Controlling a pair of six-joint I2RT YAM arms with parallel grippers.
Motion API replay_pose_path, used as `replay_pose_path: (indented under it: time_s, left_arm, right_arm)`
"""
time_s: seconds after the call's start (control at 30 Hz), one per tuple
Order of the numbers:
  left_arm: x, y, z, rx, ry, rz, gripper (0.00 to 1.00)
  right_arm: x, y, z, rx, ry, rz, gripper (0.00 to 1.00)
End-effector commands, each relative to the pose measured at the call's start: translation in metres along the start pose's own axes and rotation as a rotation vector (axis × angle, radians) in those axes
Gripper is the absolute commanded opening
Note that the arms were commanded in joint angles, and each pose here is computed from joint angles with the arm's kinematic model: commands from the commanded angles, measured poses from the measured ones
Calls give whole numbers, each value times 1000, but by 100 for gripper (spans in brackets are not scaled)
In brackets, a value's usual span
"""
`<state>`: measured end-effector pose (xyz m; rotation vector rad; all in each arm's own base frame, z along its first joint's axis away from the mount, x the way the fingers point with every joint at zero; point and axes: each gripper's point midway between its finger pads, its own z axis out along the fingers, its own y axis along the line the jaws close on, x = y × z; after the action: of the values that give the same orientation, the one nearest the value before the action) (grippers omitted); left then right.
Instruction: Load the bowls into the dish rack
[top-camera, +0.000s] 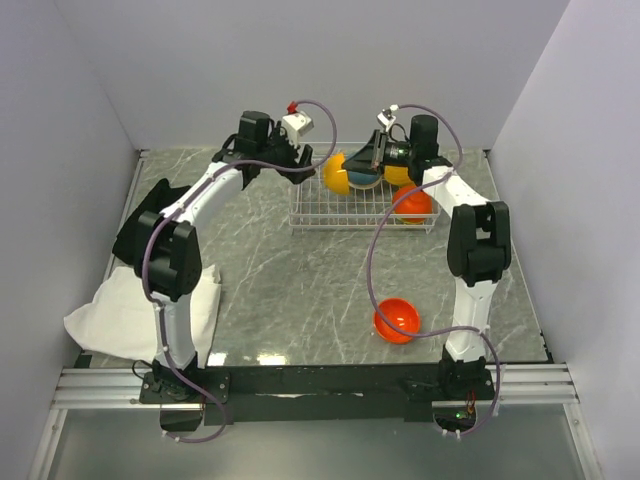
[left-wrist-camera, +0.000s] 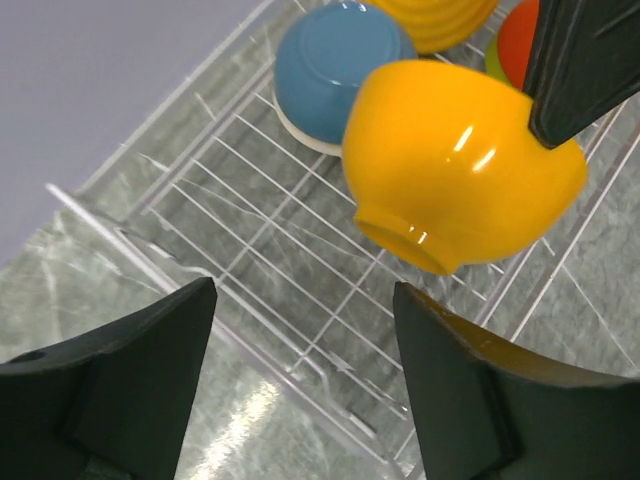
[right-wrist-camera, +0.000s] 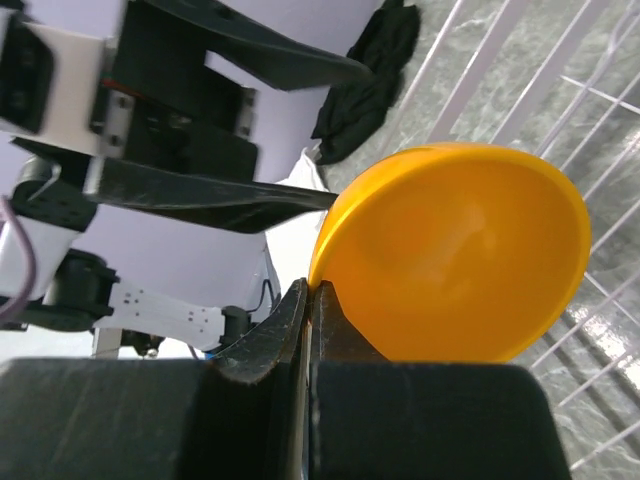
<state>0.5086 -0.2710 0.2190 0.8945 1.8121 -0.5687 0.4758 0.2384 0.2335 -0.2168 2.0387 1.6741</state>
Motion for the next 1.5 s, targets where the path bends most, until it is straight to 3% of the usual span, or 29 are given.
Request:
replay_pose_path:
  time_s: [0.0, 0.27, 0.7, 1.13, 1.47]
  left_arm:
    - [-17, -1, 10, 21, -32, 42, 71]
    - [7, -2, 31, 47, -7, 8, 68]
    - [31, -6, 56, 65, 42, 6, 71]
    - [29, -5, 59, 59, 53, 19, 72]
    - [23, -2, 57, 39, 49, 36, 74]
  right_arm:
    - [-6, 23, 0, -82, 13, -73, 0]
    - [0, -2, 7, -64, 28, -19, 0]
    - [14, -37, 12, -18, 46, 47, 0]
    - [37, -57, 10, 18, 45, 202, 0]
    - [18, -75, -15, 86, -13, 220, 0]
